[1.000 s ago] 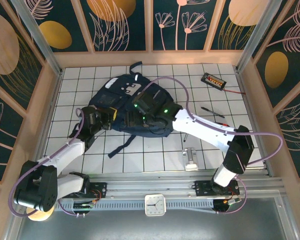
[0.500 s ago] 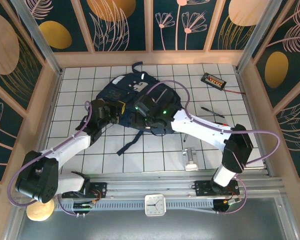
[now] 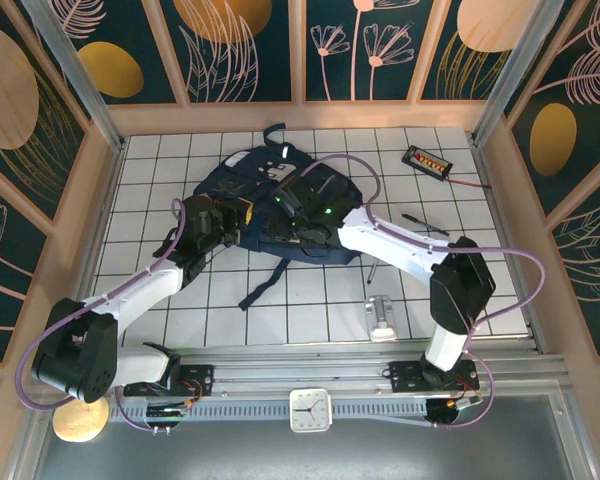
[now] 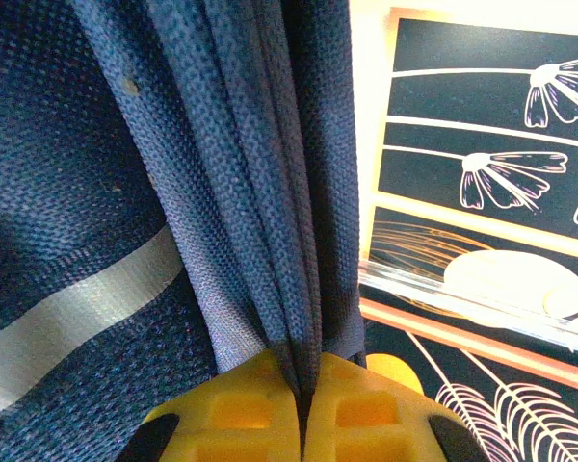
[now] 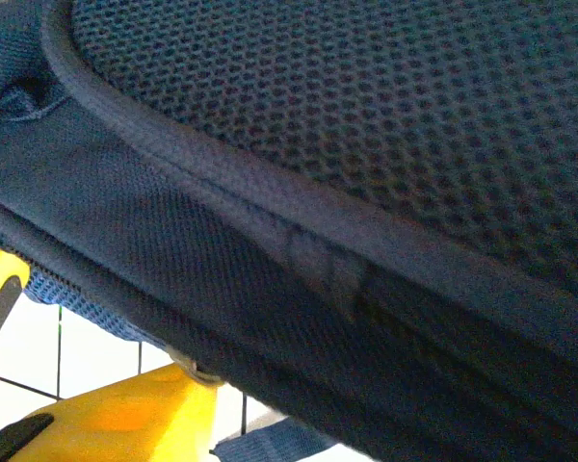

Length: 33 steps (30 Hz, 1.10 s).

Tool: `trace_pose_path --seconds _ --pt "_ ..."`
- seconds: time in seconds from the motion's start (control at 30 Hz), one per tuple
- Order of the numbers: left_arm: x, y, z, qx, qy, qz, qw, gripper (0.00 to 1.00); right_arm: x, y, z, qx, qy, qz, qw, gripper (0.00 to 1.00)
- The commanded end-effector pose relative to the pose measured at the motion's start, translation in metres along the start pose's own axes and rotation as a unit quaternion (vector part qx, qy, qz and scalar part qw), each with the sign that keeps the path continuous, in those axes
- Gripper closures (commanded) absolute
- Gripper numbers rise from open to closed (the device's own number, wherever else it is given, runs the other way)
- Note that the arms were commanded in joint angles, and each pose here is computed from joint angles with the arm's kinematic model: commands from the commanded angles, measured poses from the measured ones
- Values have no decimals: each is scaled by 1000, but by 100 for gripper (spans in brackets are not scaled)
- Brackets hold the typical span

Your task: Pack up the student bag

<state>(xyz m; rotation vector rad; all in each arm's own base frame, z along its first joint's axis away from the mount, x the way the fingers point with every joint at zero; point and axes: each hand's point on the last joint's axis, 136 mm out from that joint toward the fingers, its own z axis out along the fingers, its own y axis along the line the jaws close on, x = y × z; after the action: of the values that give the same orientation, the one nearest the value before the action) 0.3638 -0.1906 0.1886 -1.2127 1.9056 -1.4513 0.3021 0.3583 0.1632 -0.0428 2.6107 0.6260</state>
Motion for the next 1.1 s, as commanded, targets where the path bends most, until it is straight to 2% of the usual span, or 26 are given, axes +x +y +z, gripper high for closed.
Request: trace_pose_path --seconds 0.0,0.23,0.37,0.57,0.83,1.07 --pt "28 -59 -5 83 55 -4 995 100 -26 17 2 -32 -29 17 999 51" --pt "40 -62 2 82 76 1 994 100 -39 19 9 -42 -38 31 998 50" --pt "43 -63 2 79 81 4 994 100 -49 10 11 -24 -53 36 998 52" --pt "44 -60 -1 77 81 3 994 100 -65 -2 8 -11 -75 49 996 65" --pt "43 -54 -3 73 78 -1 994 100 -73 -10 1 -26 -85 61 994 68" --pt "42 -50 -4 67 76 1 995 100 -75 -20 -2 -23 -86 67 994 87"
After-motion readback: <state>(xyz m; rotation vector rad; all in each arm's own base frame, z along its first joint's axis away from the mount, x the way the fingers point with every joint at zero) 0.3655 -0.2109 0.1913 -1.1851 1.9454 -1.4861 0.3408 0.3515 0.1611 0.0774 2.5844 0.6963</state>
